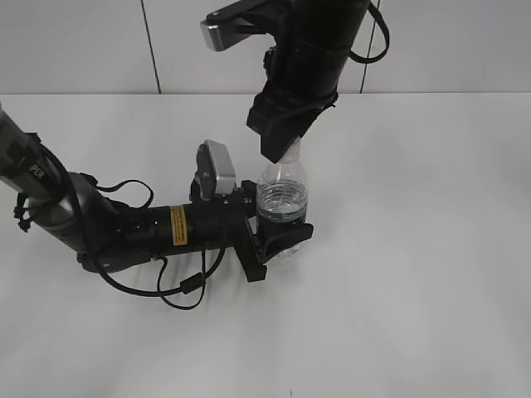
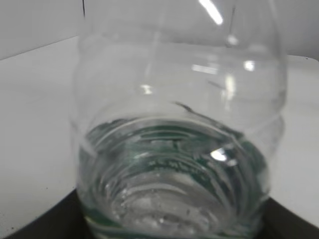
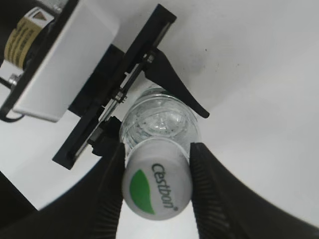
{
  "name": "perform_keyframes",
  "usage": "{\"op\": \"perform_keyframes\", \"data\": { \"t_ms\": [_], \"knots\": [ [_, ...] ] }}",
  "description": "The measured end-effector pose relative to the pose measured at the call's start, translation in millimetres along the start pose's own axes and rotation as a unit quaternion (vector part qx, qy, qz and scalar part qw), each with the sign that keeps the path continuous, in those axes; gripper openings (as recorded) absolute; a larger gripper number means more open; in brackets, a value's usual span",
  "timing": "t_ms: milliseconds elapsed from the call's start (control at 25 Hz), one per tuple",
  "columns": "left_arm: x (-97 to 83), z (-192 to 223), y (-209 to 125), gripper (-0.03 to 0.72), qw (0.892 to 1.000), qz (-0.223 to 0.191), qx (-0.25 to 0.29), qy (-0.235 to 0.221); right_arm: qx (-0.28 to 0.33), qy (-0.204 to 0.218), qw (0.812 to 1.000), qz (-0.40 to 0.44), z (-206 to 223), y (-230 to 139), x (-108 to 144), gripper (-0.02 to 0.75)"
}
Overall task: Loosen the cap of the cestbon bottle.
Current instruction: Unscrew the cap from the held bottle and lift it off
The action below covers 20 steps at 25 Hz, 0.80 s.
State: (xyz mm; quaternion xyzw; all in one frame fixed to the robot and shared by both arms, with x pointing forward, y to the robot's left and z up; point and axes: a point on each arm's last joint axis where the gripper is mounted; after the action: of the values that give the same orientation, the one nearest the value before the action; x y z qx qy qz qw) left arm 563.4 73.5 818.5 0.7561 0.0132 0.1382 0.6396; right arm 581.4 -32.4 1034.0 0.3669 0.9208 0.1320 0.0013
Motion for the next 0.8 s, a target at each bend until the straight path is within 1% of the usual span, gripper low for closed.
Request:
{"op": "perform_keyframes", "data": {
  "t_ms": [120,240,400,560,800],
  "knots": [
    [-0.2,0.0,0.0,0.403,1.0,0.001,0.0,-0.001,-0.004,0.01,0.996,-0.088,-0.1,0.5,1.9,0.305],
    [-0.5,0.0,0.1,0.403,1.0,0.003,0.0,-0.003,-0.009,0.019,0.984,-0.179,-0.2,0.9,3.3,0.303],
    [-0.9,0.0,0.3,0.403,1.0,0.005,-0.002,-0.005,-0.016,0.029,0.964,-0.264,-0.5,1.2,4.7,0.303],
    [-1.3,-0.2,0.3,0.403,1.0,0.007,-0.002,-0.008,-0.02,0.032,0.939,-0.342,-0.5,1.2,5.4,0.303],
    [-1.8,-0.5,0.1,0.403,1.0,0.008,-0.002,-0.012,-0.021,0.03,0.891,-0.452,-0.5,0.7,5.4,0.303]
  ]
}}
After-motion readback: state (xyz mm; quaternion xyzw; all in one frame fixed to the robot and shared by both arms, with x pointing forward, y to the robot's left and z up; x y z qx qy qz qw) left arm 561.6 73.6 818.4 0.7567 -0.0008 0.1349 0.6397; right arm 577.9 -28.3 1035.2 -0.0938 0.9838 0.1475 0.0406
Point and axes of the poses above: a point on each arm's last joint axis where the gripper is mounted, z pointing out along that axis toward the gripper, x along the wrist's bending axis when the last joint is at zero, y = z × x, and after that the axes turned 14 degrees about z, right-handed
